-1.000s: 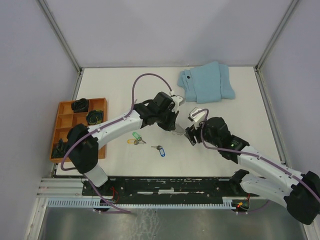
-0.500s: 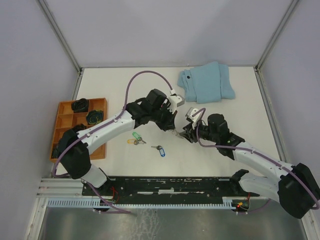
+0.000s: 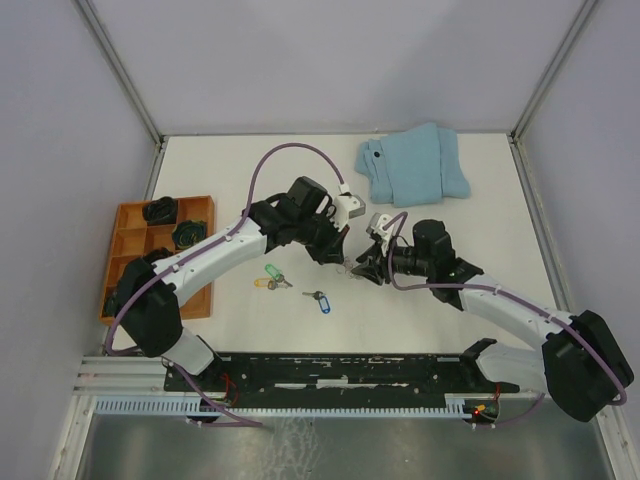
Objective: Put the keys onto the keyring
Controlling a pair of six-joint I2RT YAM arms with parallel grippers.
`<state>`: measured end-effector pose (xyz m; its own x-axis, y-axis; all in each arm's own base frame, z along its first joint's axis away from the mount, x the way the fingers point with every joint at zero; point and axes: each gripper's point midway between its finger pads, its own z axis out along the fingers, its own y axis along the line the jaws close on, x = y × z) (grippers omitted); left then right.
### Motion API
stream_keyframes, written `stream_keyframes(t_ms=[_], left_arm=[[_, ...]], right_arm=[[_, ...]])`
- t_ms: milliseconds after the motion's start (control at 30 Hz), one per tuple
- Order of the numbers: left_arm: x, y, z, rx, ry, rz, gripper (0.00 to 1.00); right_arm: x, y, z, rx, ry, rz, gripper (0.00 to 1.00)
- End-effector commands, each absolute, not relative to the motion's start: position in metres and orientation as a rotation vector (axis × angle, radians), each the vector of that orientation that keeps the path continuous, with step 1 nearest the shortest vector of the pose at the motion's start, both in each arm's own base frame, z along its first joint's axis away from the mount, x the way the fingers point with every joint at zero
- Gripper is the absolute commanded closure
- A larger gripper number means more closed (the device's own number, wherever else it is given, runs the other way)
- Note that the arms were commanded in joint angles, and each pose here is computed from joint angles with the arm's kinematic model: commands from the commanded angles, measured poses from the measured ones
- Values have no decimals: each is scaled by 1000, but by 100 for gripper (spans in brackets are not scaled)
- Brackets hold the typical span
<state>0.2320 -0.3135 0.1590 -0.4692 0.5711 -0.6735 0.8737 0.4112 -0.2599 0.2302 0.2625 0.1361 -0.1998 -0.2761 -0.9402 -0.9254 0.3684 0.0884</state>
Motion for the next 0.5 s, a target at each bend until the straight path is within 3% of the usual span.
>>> stream_keyframes(t_ms=[0,467], left_arm=[[237,-322,173,1261,2097,-854,97],[225,-324,174,1324,2058,-921,97]], right_arm=[[242,275,178,-1059,1562,899,58],[240,290,176,-1148,1504,981,65]])
